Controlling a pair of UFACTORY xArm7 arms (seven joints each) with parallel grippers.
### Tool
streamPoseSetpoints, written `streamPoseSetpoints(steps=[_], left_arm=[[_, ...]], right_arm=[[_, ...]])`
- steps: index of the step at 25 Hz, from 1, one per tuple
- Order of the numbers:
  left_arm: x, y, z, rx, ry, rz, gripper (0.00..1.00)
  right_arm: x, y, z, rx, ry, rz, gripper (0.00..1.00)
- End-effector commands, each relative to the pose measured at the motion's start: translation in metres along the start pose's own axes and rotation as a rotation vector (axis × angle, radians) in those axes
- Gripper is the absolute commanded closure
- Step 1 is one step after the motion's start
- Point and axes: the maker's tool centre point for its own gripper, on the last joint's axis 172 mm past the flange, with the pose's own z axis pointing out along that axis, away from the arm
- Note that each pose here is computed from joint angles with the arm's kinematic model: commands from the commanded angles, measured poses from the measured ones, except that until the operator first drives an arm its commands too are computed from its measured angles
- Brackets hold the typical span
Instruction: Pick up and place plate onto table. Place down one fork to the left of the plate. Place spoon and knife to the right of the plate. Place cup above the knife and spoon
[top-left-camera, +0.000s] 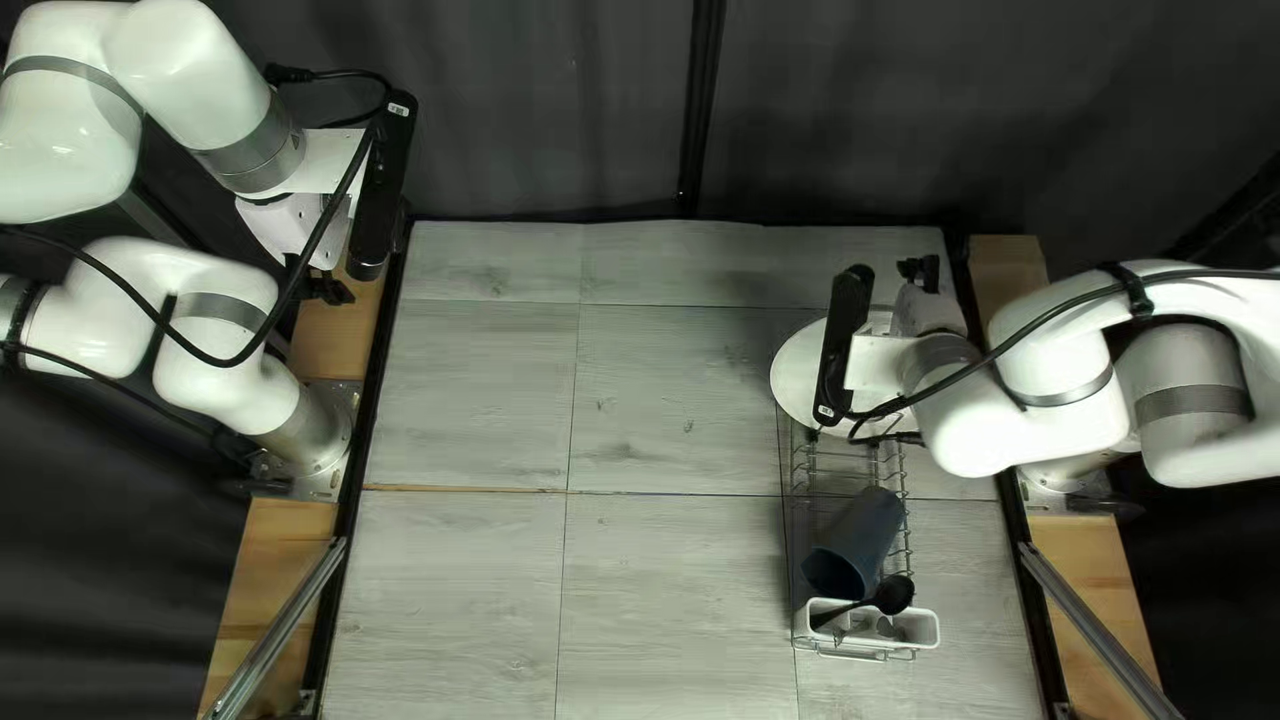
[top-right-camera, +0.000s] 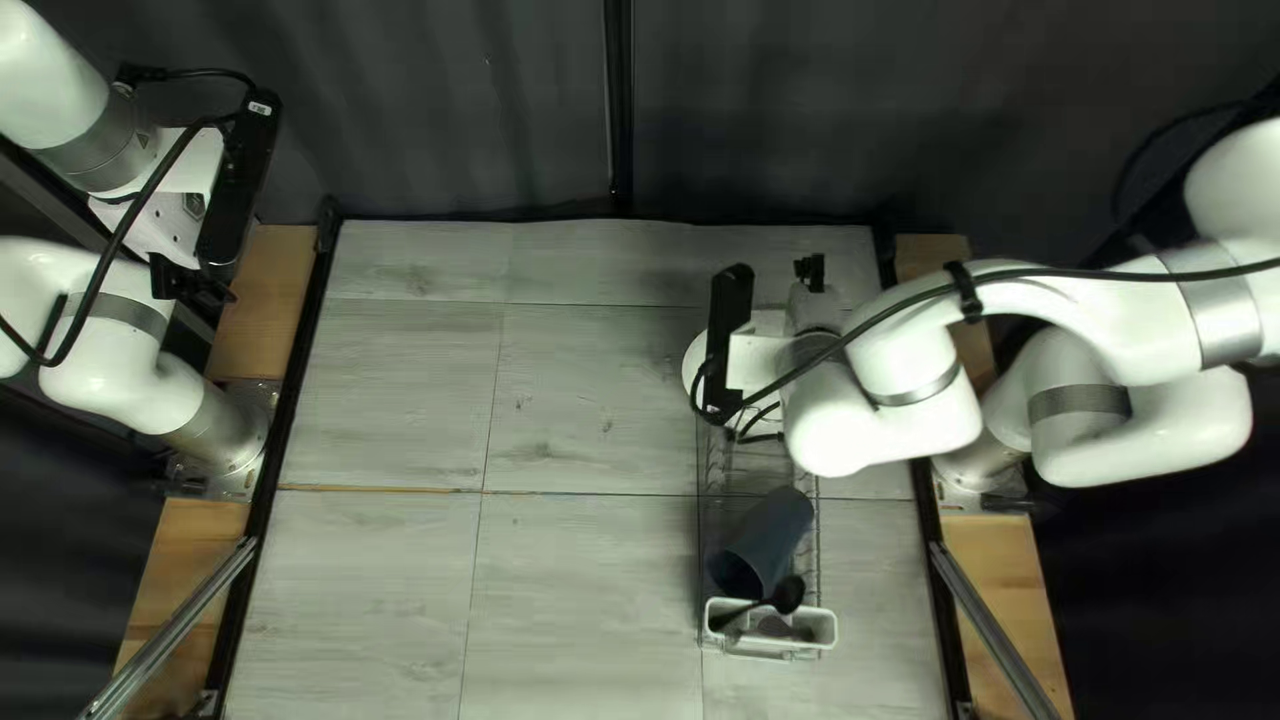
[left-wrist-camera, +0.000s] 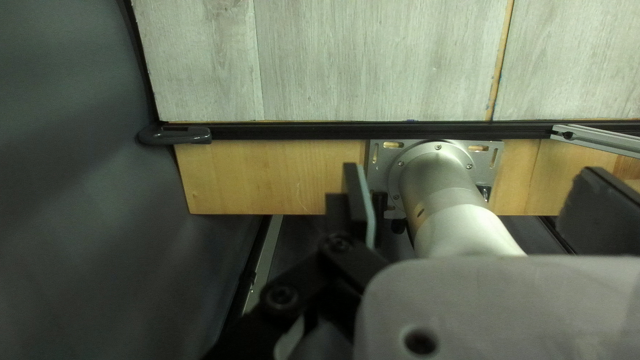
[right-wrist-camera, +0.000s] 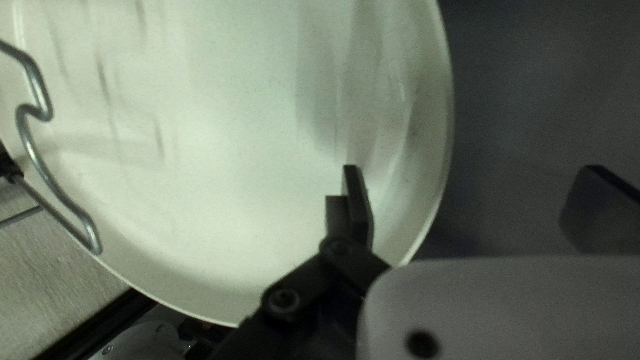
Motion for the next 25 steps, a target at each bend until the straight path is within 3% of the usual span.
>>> streamPoseSetpoints(steps=[1,3,4,5,16,20,25], left_arm=[[0.0,0.0,0.0,0.0,0.0,0.0,0.0],[0.0,0.0,0.0,0.0,0.0,0.0,0.0],[0.0,0.0,0.0,0.0,0.0,0.0,0.0],[0.0,0.0,0.0,0.0,0.0,0.0,0.0],[0.0,0.0,0.0,0.0,0.0,0.0,0.0],[0.0,0.0,0.0,0.0,0.0,0.0,0.0],[0.0,0.0,0.0,0.0,0.0,0.0,0.0]], right_arm=[[0.001,0.001,0.0,-0.013,0.001,0.004,0.17],[0.001,0.001,0.0,-0.015,0.002,0.006,0.48],[0.001,0.001,0.0,-0.015,0.002,0.007,0.95],[0.001,0.001,0.0,-0.016,0.002,0.008,1.0],[-0.004,0.01,-0.005,-0.024,-0.008,0.026,1.0],[-0.01,0.032,-0.019,-0.014,0.0,0.051,1.0],[-0.016,0.073,-0.028,0.064,0.003,0.084,1.0]])
